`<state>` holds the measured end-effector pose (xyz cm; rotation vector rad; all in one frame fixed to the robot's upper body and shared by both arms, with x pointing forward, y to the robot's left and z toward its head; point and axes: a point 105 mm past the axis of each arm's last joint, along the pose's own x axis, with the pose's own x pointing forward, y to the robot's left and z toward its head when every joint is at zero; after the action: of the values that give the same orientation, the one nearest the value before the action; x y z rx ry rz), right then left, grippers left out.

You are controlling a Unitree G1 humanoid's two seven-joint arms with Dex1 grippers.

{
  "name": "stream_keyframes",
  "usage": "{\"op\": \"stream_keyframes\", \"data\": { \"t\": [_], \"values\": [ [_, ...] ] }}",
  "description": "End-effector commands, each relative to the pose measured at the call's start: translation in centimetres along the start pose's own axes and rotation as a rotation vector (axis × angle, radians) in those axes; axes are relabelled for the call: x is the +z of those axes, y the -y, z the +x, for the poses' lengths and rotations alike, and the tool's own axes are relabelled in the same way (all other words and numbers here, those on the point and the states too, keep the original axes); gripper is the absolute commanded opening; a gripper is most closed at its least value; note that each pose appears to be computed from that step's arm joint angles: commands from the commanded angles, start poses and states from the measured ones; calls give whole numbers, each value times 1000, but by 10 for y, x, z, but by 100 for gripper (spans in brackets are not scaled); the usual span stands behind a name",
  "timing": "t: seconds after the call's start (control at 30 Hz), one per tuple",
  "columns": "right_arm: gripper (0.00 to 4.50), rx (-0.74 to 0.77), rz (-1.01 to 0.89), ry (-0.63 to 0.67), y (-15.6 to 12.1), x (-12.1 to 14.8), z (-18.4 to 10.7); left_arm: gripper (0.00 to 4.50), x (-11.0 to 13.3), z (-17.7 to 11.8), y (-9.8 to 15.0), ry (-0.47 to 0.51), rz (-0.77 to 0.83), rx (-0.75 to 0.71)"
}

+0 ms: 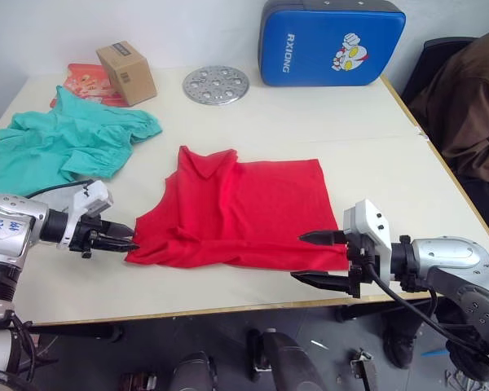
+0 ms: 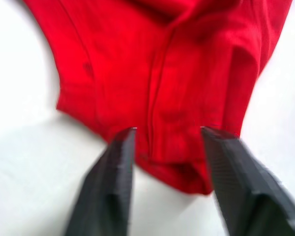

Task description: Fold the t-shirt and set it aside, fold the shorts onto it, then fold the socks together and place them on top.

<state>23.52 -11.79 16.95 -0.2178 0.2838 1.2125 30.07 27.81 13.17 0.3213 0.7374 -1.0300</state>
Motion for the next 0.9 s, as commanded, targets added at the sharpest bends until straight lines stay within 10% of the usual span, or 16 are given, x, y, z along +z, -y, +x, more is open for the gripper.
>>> {"op": "stream_keyframes", "data": {
  "t": [0.03,0.2,0.5,0.9],
  "values": [
    [409,12,-34,24,-6,7,0,254,1,1,-2,-15,31,20],
    [409,10,-33,21,-6,7,0,254,2,5,-2,1,34,17],
    [409,10,-28,21,-6,8,-1,5,5,2,-3,20,34,21],
    [409,16,-26,30,-6,9,0,5,25,-18,-2,86,28,26]
  ]
}}
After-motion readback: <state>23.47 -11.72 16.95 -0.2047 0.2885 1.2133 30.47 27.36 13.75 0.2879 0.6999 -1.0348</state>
